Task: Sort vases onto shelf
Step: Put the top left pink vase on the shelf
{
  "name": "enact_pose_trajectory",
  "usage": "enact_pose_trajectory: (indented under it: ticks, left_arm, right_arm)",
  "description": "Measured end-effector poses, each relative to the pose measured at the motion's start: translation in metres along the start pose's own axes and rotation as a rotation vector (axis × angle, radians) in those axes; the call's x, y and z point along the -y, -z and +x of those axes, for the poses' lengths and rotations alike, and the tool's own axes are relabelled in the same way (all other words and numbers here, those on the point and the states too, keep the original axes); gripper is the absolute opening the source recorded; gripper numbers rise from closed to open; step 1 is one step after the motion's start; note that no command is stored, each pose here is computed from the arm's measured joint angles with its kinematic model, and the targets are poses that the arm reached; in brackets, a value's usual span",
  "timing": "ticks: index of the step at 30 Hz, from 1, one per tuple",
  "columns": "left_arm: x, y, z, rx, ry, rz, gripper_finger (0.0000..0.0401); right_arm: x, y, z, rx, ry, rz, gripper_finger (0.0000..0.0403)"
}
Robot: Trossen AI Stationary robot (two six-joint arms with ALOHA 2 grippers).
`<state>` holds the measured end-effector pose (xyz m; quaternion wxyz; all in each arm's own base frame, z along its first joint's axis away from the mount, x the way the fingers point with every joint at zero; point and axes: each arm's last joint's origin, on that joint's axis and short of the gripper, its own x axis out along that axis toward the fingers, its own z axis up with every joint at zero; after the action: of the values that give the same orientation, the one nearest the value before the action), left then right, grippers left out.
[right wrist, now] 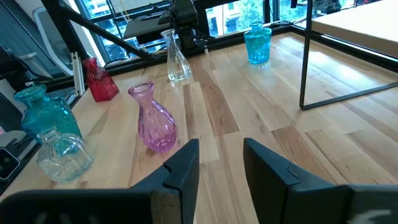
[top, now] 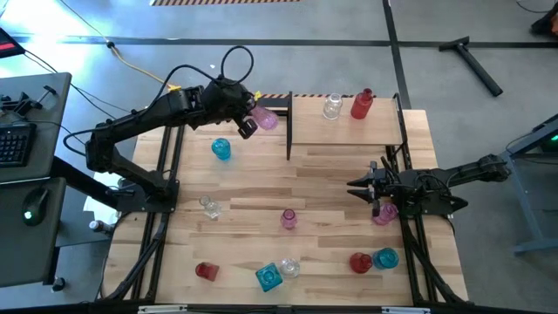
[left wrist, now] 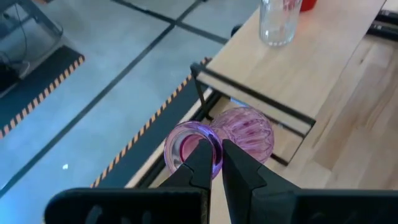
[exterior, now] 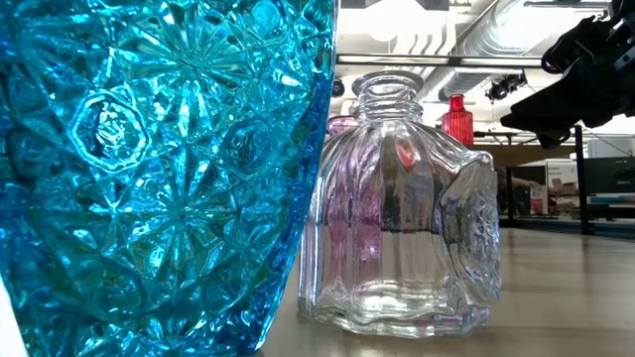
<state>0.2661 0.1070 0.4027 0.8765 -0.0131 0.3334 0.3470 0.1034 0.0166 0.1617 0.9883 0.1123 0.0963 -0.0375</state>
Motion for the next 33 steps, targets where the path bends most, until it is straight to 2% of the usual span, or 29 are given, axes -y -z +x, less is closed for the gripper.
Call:
enact_pose_trajectory:
  ticks: [19,33]
  left_arm:
    - [0.001,-0.026,0.001,0.246,0.001,-0.016,0.0009]
    - [0.019,-0.041,0.044,0.269,-0.006,0.084,0.0009]
  right_arm:
    - [0.000,0.000,0.000,0.000,0.000,0.000,0.0108]
    - [0.000,0.000,0.000,-0.002,-0.004,0.000,0.0108]
